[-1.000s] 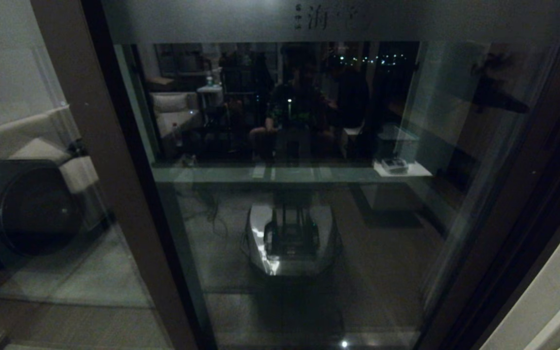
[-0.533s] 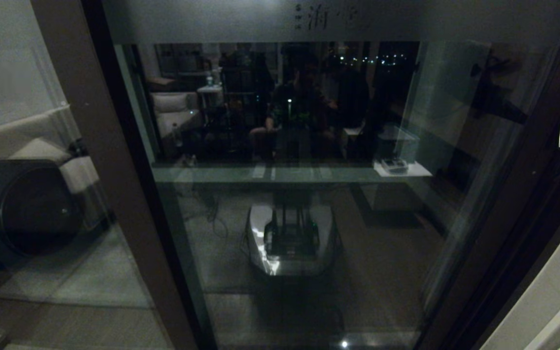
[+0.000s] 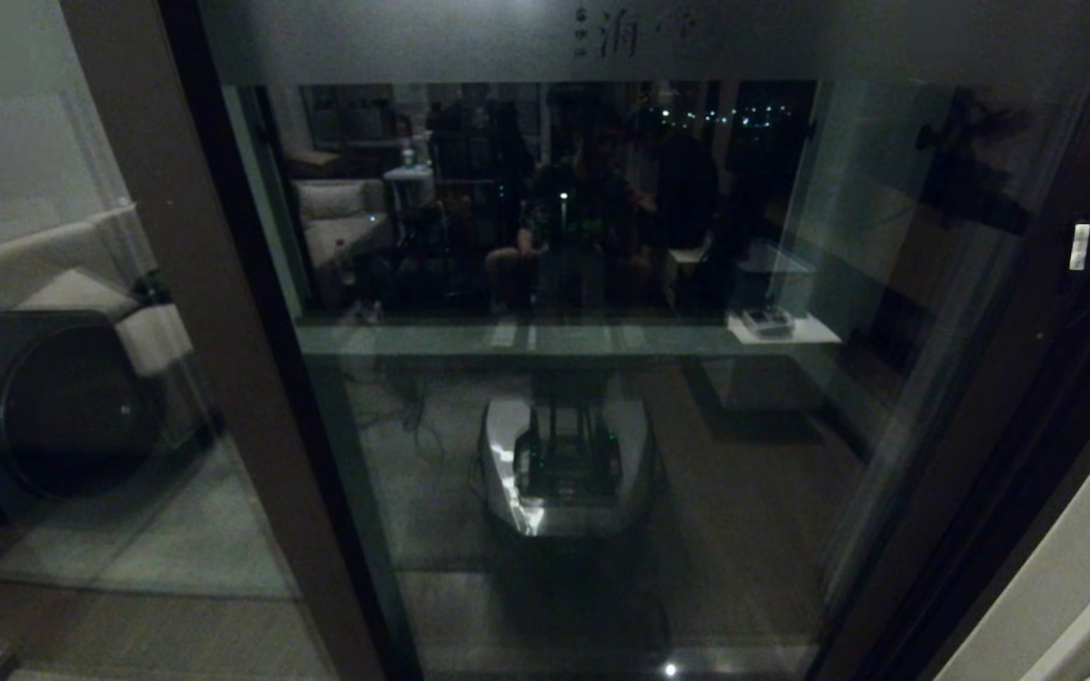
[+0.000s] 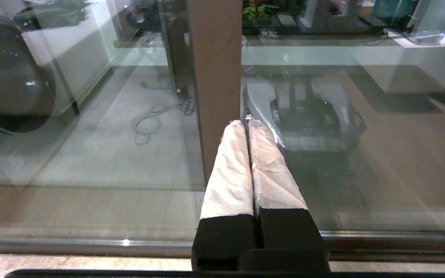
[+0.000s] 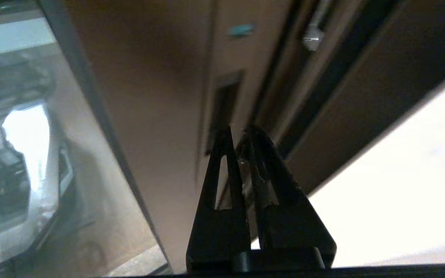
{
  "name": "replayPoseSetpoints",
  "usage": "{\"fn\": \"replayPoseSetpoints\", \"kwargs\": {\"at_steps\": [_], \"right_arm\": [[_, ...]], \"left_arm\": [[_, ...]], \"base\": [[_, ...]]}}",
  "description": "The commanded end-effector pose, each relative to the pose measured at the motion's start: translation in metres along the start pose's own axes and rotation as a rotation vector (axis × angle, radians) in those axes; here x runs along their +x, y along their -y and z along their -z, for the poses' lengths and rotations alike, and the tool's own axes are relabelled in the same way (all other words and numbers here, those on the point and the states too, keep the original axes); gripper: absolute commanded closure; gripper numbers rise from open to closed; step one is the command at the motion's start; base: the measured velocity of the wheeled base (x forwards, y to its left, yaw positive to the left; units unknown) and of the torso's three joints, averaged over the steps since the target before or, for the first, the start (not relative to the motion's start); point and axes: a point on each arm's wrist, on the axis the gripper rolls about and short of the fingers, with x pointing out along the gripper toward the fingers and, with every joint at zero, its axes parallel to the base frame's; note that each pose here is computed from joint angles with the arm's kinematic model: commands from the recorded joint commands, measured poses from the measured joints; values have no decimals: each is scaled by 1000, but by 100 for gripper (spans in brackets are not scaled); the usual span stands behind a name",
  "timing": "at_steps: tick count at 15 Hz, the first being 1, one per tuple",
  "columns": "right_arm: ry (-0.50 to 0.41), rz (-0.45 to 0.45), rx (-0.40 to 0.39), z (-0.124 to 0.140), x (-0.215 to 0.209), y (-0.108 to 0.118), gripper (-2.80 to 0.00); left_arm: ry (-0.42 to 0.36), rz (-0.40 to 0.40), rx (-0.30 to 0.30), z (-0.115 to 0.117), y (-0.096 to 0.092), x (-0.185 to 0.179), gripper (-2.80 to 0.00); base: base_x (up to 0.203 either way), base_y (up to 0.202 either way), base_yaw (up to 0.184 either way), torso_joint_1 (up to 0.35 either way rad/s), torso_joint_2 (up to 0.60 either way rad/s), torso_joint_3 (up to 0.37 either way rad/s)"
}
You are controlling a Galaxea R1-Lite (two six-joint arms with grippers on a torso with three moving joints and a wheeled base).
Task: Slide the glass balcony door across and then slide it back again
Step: Close the slid door
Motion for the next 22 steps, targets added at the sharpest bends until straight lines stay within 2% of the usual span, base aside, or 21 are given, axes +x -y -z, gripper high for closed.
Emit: {"fn": "replayPoseSetpoints", "kwargs": {"at_steps": [1,10,22], "right_arm": [[-15,-3,-2,4,13,-4,0],[-38,0,25,13,41,-10,0],[-29,24,31,16,50,-5,0]], "left_arm": [[0,0,1,0,0,0,0],[0,0,1,0,0,0,0],[0,0,1,0,0,0,0]], "base": [[0,0,0,0,0,0],[0,0,0,0,0,0],[0,0,0,0,0,0]]}}
